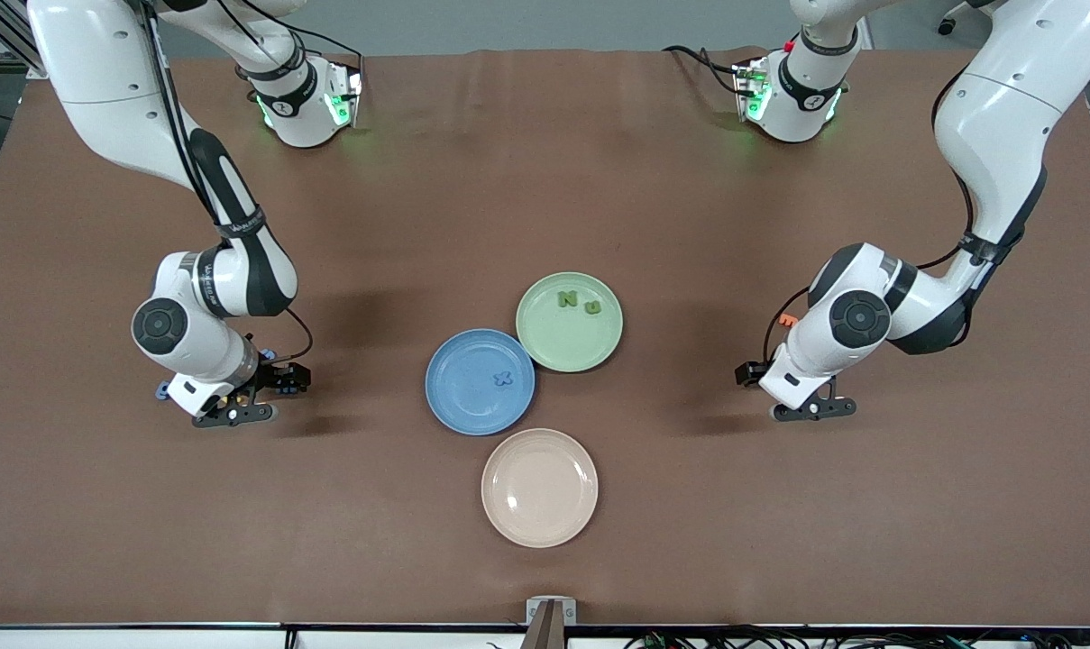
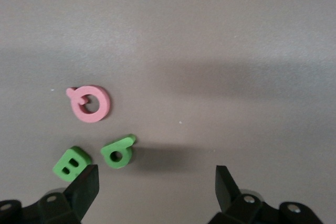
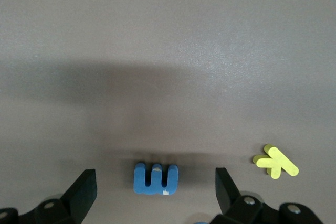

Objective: Sort letters by color into matching plates
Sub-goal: 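Grasp the green b with the left gripper while the right grasps blue m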

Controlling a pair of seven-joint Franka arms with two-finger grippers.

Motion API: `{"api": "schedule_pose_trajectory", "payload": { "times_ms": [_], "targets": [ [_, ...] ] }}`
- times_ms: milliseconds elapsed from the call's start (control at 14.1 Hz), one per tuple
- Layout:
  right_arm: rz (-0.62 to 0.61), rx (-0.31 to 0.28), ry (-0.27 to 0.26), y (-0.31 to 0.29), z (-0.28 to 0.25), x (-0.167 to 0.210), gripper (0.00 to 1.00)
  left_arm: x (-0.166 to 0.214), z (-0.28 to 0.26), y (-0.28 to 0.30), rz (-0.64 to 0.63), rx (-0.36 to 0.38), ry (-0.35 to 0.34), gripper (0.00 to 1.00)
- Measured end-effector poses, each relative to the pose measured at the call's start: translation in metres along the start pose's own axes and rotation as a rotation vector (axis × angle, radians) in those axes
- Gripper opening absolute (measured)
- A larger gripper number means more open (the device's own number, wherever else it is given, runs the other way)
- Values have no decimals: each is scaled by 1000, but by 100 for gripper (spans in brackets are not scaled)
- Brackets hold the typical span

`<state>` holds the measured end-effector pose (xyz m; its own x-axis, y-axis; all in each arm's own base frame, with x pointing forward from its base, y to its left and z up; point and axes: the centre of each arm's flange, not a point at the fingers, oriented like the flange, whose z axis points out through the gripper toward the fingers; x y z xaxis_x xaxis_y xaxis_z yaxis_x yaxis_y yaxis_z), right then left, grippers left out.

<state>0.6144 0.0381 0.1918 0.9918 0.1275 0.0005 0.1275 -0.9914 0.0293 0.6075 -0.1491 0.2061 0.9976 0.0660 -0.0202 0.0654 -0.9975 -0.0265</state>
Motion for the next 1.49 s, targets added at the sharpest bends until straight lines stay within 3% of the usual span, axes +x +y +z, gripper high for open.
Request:
{"api": "schedule_pose_trajectory", "payload": {
  "times_ms": [425, 709, 1063, 1276, 1417, 1488],
  "targets": [
    [38, 27, -6, 1, 6, -6, 100, 5, 14, -21, 4, 15, 7, 91],
    [39, 26, -10, 1, 11, -8, 100, 4, 24, -18, 5, -12, 7, 81],
    [39, 25, -27, 1, 25, -14, 95, 3, 28, -18, 7, -14, 5, 79],
    [39, 25, -25, 1, 25, -14, 81, 5, 28, -21, 7, -12, 9, 79],
    [39, 25, -18, 1, 20, -12, 60, 7, 27, -27, -1, -12, 12, 80],
    [39, 25, -18, 1, 20, -12, 60, 8, 27, -29, -2, -12, 12, 80]
  ]
}}
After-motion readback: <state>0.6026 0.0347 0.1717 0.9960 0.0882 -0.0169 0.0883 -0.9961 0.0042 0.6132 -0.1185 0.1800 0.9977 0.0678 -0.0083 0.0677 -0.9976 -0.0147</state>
